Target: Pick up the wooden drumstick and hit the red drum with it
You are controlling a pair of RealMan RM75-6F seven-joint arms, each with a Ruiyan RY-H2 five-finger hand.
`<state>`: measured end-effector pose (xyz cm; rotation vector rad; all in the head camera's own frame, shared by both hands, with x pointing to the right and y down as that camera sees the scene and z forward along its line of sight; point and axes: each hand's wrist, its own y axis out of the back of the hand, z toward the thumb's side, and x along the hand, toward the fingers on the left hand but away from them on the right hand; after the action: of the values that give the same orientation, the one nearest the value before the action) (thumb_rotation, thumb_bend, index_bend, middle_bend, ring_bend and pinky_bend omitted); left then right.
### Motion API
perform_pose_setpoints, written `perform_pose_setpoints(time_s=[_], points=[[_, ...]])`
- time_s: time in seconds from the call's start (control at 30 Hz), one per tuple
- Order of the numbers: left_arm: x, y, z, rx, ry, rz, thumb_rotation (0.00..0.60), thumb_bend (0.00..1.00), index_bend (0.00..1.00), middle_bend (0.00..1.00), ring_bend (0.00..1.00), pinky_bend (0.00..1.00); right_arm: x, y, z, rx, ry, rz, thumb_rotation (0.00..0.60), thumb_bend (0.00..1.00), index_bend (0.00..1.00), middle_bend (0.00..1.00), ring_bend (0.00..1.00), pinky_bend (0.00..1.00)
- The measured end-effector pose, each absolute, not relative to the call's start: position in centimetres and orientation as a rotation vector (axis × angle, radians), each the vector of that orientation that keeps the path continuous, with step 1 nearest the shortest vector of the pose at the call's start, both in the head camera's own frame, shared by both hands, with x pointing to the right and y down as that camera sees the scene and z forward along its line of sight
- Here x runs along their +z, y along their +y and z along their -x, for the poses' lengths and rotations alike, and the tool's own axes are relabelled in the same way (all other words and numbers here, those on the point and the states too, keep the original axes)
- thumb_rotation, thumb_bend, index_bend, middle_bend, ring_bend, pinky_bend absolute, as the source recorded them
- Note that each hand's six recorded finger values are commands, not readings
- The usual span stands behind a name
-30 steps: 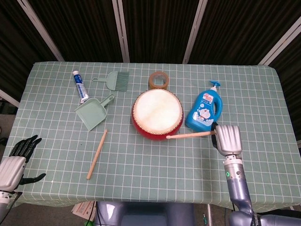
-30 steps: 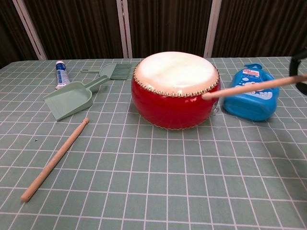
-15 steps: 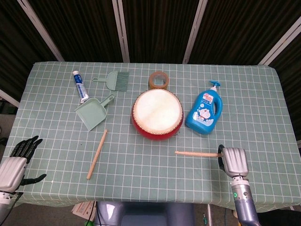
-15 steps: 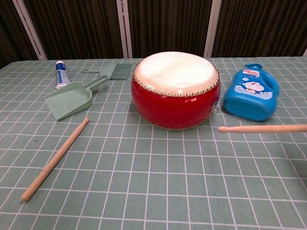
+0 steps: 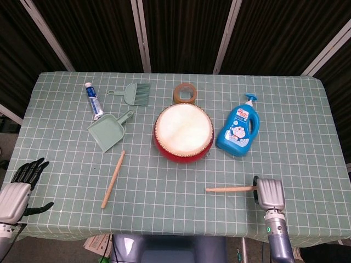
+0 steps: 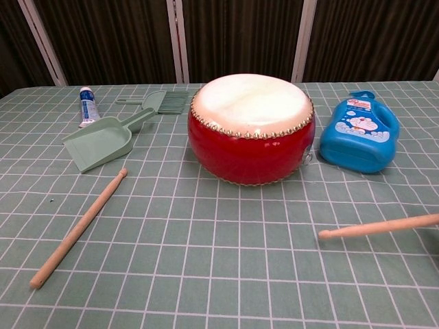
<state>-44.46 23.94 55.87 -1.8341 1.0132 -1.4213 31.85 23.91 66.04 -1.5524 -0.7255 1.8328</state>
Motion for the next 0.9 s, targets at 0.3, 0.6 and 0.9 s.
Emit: perform_pose_setpoints(time_s=[0.3, 0.6, 0.9], points=[[55.8, 23.9, 44.5, -1.42, 1.013, 1.831, 0.6, 0.0, 0.0, 0.0, 0.0, 0.01, 66.0, 24.6, -32.1, 1.888, -0.658, 1.546, 0.6, 0.44, 0.15, 0.85, 0.82, 0.66], [55.7, 23.9, 44.5, -1.417, 1.017, 1.83, 0.6, 0.0, 0.0, 0.0, 0.0, 0.01, 64.4, 24.1, -32.4, 1.846, -0.667, 1.525, 0.6, 0.44, 0.01, 0.66, 0.64, 0.36], [55.7, 24.0, 44.5, -1.416, 1.006, 1.821, 0.6, 0.0, 0.0, 0.0, 0.0, 0.01, 60.7, 22.4, -34.1, 1.715, -0.82, 1.528, 0.6, 0.41, 0.0, 0.2, 0.13, 0.08]])
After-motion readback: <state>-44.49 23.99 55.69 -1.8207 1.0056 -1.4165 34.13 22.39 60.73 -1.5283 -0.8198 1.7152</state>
